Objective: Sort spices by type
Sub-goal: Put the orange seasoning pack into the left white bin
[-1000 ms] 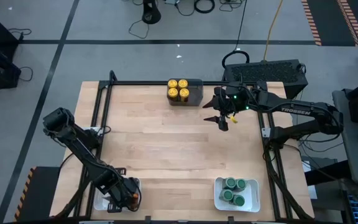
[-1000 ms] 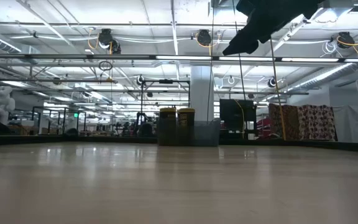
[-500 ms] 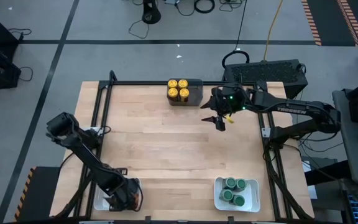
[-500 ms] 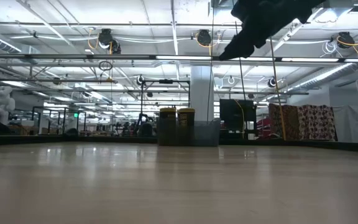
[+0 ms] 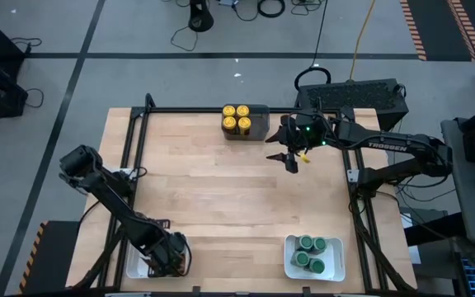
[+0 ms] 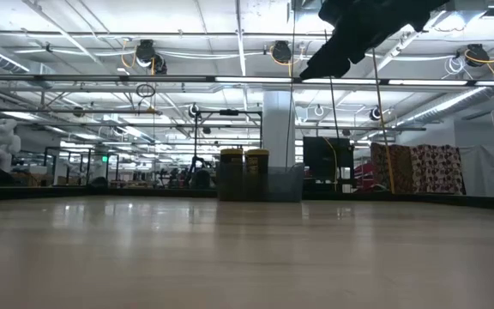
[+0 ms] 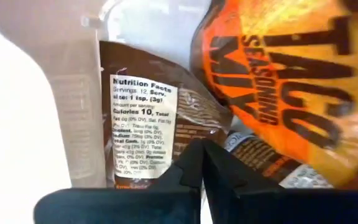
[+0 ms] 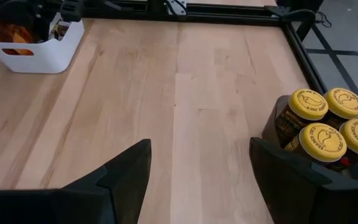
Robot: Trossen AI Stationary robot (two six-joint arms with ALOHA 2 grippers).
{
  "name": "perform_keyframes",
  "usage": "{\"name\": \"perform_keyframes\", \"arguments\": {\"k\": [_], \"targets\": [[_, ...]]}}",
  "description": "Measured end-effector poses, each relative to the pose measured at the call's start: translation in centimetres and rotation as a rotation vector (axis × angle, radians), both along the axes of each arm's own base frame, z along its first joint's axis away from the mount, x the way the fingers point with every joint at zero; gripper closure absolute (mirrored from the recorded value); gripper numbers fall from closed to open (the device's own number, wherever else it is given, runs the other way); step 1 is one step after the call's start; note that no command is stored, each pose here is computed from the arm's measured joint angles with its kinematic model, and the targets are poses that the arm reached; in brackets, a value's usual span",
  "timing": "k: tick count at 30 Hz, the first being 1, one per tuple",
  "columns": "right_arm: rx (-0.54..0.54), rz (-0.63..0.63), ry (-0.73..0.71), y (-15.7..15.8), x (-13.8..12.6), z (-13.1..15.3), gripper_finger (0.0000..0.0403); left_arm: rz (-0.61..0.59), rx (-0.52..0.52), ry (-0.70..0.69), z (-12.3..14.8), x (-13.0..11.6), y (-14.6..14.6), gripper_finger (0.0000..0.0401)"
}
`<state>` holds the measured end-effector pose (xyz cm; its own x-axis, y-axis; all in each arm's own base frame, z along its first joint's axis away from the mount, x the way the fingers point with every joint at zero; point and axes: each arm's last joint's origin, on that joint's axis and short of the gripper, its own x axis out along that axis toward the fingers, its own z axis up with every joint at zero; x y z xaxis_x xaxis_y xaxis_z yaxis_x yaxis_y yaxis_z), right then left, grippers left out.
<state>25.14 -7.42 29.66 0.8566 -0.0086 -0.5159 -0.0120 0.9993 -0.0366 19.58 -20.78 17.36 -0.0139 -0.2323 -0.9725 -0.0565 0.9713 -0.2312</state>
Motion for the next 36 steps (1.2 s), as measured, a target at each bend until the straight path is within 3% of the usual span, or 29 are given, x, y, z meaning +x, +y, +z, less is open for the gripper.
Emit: {"name": "perform_keyframes", "arguments": {"k": [7, 14, 22, 28, 36], "targets": [[-0.019, 0.009, -0.011, 0.0, 0.1, 0.1, 0.0149, 0.100, -0.049, -0.061, 3.0, 0.1, 0.0, 0.0397], [-0.032, 0.009, -0.046, -0.1, 0.2, 0.4, 0.0149, 0.281, 0.010, -0.132, 6.8, -1.1, 1.8, 0.0399], [-0.037, 0.009, -0.069, -0.1, 0.3, 0.6, 0.0149, 0.327, 0.019, -0.136, 5.5, 0.0, 1.4, 0.0394], [-0.013, 0.003, -0.040, -0.1, 0.2, 0.3, 0.0149, 0.320, -0.001, -0.146, 4.6, 0.8, 0.6, 0.0340], [-0.011, 0.004, -0.034, 0.0, 0.2, 0.3, 0.0149, 0.316, 0.003, -0.128, 4.2, 0.9, 0.4, 0.0238]]}}
